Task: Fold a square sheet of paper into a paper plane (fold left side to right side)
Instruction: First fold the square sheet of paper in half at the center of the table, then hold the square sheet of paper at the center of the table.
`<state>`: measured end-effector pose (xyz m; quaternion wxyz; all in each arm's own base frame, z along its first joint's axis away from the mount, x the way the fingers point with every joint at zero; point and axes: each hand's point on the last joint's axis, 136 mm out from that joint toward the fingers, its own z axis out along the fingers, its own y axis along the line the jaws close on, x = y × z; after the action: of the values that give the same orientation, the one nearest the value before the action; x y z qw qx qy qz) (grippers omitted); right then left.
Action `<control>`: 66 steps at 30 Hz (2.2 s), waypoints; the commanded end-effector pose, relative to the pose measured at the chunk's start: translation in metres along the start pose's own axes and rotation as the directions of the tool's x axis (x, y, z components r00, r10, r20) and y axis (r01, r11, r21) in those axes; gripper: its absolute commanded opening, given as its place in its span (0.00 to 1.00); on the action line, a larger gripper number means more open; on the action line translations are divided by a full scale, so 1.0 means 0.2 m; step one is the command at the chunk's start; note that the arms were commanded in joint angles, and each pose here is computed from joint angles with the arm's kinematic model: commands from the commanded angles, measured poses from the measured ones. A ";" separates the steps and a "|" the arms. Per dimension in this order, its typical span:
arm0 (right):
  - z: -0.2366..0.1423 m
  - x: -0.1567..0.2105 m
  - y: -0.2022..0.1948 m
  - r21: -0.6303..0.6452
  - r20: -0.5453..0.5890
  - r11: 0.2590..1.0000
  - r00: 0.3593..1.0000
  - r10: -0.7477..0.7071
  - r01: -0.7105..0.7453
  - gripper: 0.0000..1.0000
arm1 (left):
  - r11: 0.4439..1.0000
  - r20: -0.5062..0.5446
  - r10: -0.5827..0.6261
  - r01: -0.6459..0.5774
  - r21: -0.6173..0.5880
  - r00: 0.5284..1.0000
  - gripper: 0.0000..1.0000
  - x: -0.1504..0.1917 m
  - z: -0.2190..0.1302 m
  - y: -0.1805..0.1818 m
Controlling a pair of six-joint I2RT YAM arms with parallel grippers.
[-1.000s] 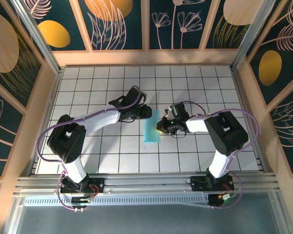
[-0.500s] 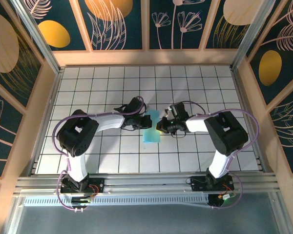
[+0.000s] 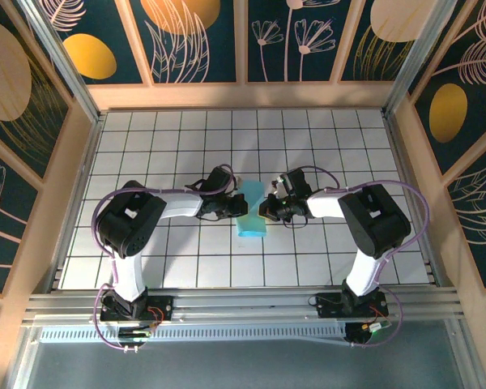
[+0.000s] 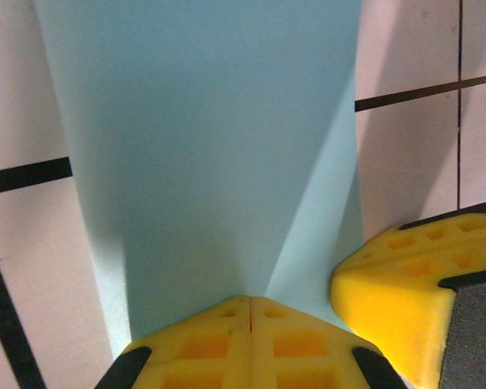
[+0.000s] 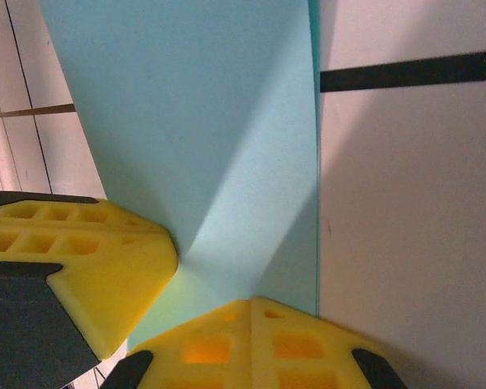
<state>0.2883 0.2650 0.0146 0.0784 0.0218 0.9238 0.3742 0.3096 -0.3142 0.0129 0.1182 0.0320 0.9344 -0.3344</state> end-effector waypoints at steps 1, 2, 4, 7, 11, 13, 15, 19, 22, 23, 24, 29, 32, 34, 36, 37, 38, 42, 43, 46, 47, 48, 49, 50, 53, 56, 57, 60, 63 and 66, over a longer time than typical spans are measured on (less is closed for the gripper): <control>0.04 0.12 -0.27 0.211 -0.048 0.976 0.997 0.061 -0.049 0.00 | 0.996 -0.021 -0.055 0.054 -0.066 0.998 0.03 0.06 0.00 0.15; 0.04 0.12 -0.28 0.221 -0.050 0.974 0.997 0.062 -0.050 0.00 | 0.996 -0.018 -0.059 0.058 -0.070 0.998 0.03 0.06 -0.01 0.16; 0.04 0.13 -0.30 0.233 -0.050 0.971 0.997 0.064 -0.051 0.00 | 0.995 -0.017 -0.064 0.062 -0.079 0.998 0.03 0.07 -0.02 0.19; 0.04 0.13 -0.31 0.239 -0.050 0.970 0.996 0.068 -0.055 0.00 | 0.993 -0.014 -0.071 0.070 -0.092 0.997 0.03 0.08 -0.04 0.23; 0.04 0.13 -0.31 0.238 -0.051 0.970 0.996 0.067 -0.053 0.00 | 0.991 -0.006 -0.079 0.078 -0.111 0.997 0.03 0.09 -0.08 0.28; 0.04 0.13 -0.31 0.237 -0.052 0.970 0.996 0.065 -0.051 0.00 | 0.989 -0.002 -0.085 0.084 -0.124 0.996 0.03 0.09 -0.09 0.31; 0.04 0.13 -0.31 0.235 -0.052 0.971 0.997 0.064 -0.050 0.00 | 0.988 0.004 -0.088 0.088 -0.129 0.996 0.02 0.09 -0.11 0.33; 0.04 0.12 -0.29 0.225 -0.051 0.973 0.997 0.058 -0.045 0.00 | 0.991 0.039 -0.055 0.059 -0.118 0.998 0.02 0.05 -0.17 0.30; 0.03 0.12 -0.28 0.218 -0.050 0.975 0.997 0.056 -0.043 0.00 | 0.993 0.087 -0.030 0.040 -0.115 0.996 0.00 0.00 -0.22 0.26; 0.04 0.12 -0.28 0.217 -0.050 0.975 0.997 0.054 -0.042 0.00 | 0.994 0.101 -0.022 0.032 -0.100 0.995 0.00 -0.02 -0.24 0.23; 0.04 0.12 -0.28 0.216 -0.050 0.975 0.997 0.053 -0.041 0.00 | 0.996 0.111 -0.013 0.022 -0.081 0.994 0.00 -0.04 -0.25 0.20; 0.04 0.12 -0.28 0.217 -0.054 0.975 0.997 0.056 -0.043 0.00 | 1.000 0.113 0.022 -0.021 -0.010 0.993 0.00 -0.05 -0.23 0.06; 0.05 0.12 -0.28 0.217 -0.056 0.975 0.997 0.056 -0.042 0.00 | 0.999 0.089 0.040 -0.040 0.004 0.995 0.00 -0.04 -0.16 0.00; 0.05 0.13 -0.28 0.217 -0.058 0.975 0.997 0.054 -0.040 0.00 | 0.999 0.070 0.042 -0.043 0.005 0.997 0.00 -0.02 -0.12 -0.02; 0.05 0.13 -0.28 0.219 -0.060 0.975 0.997 0.054 -0.040 0.00 | 0.999 0.063 0.040 -0.040 -0.002 0.997 0.00 -0.02 -0.08 -0.02; 0.05 0.13 -0.28 0.220 -0.061 0.975 0.997 0.054 -0.040 0.00 | 0.999 0.062 0.040 -0.040 -0.003 0.997 0.00 -0.02 -0.07 -0.02; 0.05 0.13 -0.28 0.220 -0.062 0.975 0.997 0.055 -0.040 0.00 | 0.999 0.058 0.039 -0.039 -0.010 0.998 0.00 -0.01 -0.06 -0.02; 0.05 0.13 -0.28 0.218 -0.064 0.975 0.996 0.054 -0.039 0.00 | 0.999 0.038 0.035 -0.034 -0.031 0.999 0.00 0.01 -0.02 0.02; 0.05 0.13 -0.27 0.217 -0.064 0.975 0.997 0.052 -0.037 0.00 | 0.999 0.032 0.032 -0.031 -0.036 0.999 0.00 0.02 -0.02 0.03; 0.05 0.13 -0.27 0.214 -0.065 0.976 0.997 0.049 -0.034 0.00 | 0.998 0.015 0.027 -0.026 -0.062 1.000 0.00 0.04 0.00 0.07; 0.05 0.13 -0.26 0.213 -0.065 0.976 0.997 0.049 -0.034 0.00 | 0.997 0.013 0.023 -0.022 -0.072 1.000 0.00 0.05 0.00 0.09; 0.05 0.13 -0.26 0.209 -0.064 0.977 0.997 0.048 -0.033 0.00 | 0.997 0.010 0.021 -0.020 -0.077 1.000 0.00 0.06 0.00 0.10; 0.05 0.12 -0.25 0.205 -0.063 0.978 0.997 0.046 -0.032 0.00 | 0.997 0.005 0.019 -0.019 -0.081 1.000 0.00 0.07 -0.01 0.11; 0.05 0.12 -0.24 0.199 -0.064 0.980 0.997 0.043 -0.029 0.00 | 0.996 -0.001 0.017 -0.017 -0.089 1.000 0.00 0.09 -0.01 0.12; 0.05 0.09 -0.19 0.160 -0.051 0.987 0.998 0.025 -0.017 0.00 | 0.994 -0.010 0.011 -0.012 -0.105 1.000 0.00 0.12 -0.01 0.15; 0.03 0.05 -0.10 0.099 -0.027 0.995 1.000 0.004 -0.001 0.00 | 0.993 -0.016 0.007 -0.008 -0.114 1.000 0.00 0.13 -0.01 0.17; 0.03 0.03 -0.07 0.081 -0.018 0.997 1.000 -0.001 0.002 0.00 | 0.993 -0.015 0.007 -0.008 -0.116 1.000 0.00 0.13 -0.01 0.17; -0.01 -0.02 0.03 0.026 0.021 0.999 0.999 -0.030 0.029 0.00 | 0.992 -0.017 0.010 -0.012 -0.125 1.000 0.00 0.13 -0.01 0.18; -0.05 -0.07 0.11 -0.011 0.056 0.998 0.997 -0.057 0.057 0.00 | 0.992 -0.016 0.011 -0.013 -0.129 1.000 0.00 0.13 -0.01 0.18; -0.08 -0.10 0.18 -0.054 0.084 0.995 0.993 -0.077 0.082 0.00 | 0.992 -0.017 0.011 -0.013 -0.126 1.000 0.00 0.13 -0.01 0.18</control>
<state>0.2928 0.2680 0.0233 0.0936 0.0099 0.9231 0.3729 0.3035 -0.3051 0.0130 0.1419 0.0435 0.9354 -0.3210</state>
